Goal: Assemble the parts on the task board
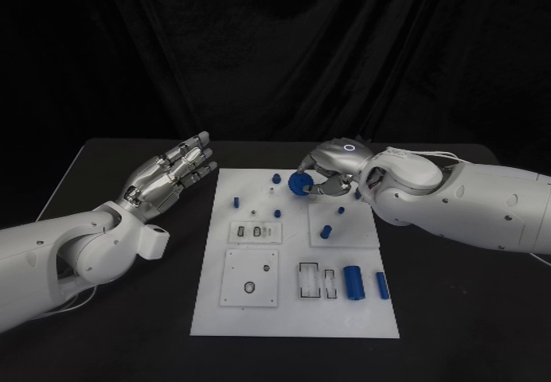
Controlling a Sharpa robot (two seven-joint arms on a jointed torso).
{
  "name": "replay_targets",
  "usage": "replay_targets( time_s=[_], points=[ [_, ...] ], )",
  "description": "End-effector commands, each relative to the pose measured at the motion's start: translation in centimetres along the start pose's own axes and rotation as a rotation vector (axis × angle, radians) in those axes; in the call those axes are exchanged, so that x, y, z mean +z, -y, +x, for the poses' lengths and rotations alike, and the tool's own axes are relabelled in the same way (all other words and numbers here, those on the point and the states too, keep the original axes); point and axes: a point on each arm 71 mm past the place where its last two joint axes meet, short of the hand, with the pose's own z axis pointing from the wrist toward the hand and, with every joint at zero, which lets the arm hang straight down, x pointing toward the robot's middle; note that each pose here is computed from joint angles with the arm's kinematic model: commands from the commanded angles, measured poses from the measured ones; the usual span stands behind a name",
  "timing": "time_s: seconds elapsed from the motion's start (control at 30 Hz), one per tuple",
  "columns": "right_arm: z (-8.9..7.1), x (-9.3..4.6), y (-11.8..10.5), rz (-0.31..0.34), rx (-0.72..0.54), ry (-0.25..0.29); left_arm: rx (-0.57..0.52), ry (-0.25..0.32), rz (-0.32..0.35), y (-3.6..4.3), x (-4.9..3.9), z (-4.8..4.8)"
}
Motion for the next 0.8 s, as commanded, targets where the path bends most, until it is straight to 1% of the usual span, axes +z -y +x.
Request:
replay_targets(
  time_s=[0.03,0.27,0.43,0.67,0.8],
  points=[
    [-0.4,0.6,-0.9,-0.039,-0.006,0.039,-0.005,-0.018,0.111,0.75,0.07,0.24],
    [-0.2,2.1,-2.2,-0.063,-0.008,0.023,-0.008,-0.024,0.110,0.63,0.32,0.43],
    [0.3,2.9,-2.8,-0.071,-0.009,0.010,-0.011,-0.029,0.109,0.57,0.46,0.58],
    [1.0,3.8,-3.3,-0.072,-0.009,-0.011,-0.011,-0.029,0.108,0.57,0.44,0.58],
    [1.3,4.2,-3.6,-0.075,-0.010,-0.014,-0.012,-0.030,0.107,0.57,0.43,0.61]
  ],
)
